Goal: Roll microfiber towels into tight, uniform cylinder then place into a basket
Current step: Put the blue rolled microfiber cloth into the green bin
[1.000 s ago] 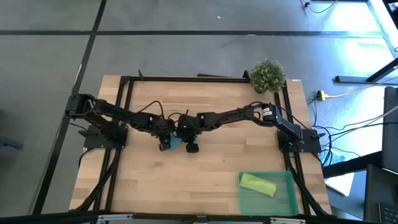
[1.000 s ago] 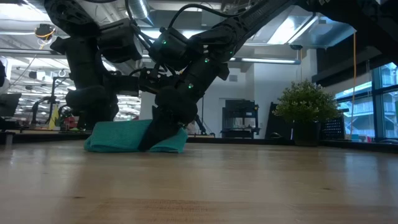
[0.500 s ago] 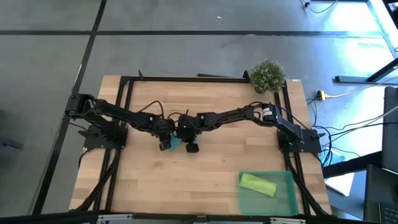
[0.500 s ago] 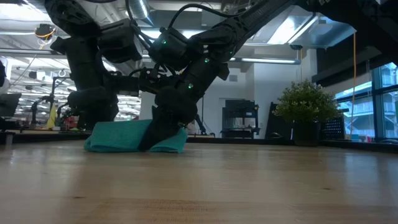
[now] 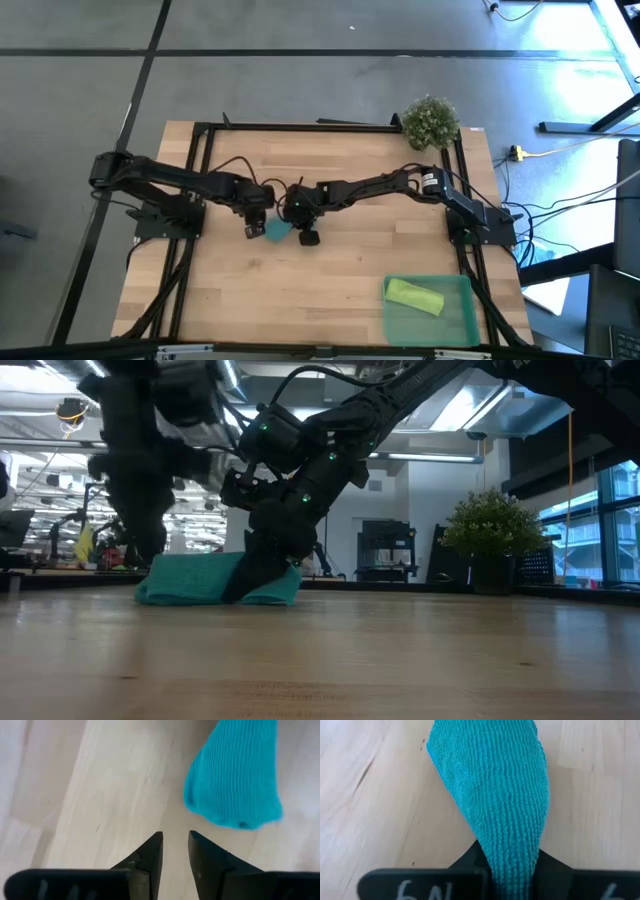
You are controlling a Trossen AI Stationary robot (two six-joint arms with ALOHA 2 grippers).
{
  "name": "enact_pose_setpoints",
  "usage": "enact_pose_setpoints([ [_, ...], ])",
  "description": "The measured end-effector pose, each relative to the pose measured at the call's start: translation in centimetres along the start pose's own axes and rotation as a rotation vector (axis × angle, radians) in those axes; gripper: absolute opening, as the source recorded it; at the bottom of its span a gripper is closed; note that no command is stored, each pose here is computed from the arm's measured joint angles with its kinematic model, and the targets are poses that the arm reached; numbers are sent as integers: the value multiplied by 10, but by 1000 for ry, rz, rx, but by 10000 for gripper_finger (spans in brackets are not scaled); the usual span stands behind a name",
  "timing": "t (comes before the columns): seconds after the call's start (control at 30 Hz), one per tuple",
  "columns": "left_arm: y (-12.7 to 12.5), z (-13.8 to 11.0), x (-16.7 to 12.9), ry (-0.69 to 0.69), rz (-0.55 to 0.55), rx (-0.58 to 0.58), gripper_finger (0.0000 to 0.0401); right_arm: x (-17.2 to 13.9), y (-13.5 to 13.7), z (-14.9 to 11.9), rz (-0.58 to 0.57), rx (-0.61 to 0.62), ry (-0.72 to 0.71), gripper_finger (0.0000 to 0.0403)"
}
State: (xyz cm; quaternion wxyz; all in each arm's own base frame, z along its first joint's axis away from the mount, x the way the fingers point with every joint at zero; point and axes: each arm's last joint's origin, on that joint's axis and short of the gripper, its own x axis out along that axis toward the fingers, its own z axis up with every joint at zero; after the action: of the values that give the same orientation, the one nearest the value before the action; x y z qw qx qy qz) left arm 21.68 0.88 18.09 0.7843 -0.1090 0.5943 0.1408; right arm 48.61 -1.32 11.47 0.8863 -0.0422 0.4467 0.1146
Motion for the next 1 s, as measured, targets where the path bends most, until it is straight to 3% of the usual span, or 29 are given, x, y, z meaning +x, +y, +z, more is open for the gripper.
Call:
enact_pose_setpoints([
  [0.23, 2, -16, -39, -105, -43, -74, 87, -23, 3, 5, -34, -5, 53, 33],
  [0.47, -7, -32, -71, -242, -141, -48, 88, -80, 22, 25, -116, -34, 82, 33],
  [0.67, -20, -40, -79, -311, -135, 26, 88, -126, 71, 34, -154, -43, 147, 33],
  [0.8, -32, -43, -82, -369, -149, 72, 88, -150, 106, 33, -149, 21, 193, 33],
  [1.0, -50, -43, -90, -488, -212, 129, 88, -187, 167, 19, -297, 100, 267, 33],
])
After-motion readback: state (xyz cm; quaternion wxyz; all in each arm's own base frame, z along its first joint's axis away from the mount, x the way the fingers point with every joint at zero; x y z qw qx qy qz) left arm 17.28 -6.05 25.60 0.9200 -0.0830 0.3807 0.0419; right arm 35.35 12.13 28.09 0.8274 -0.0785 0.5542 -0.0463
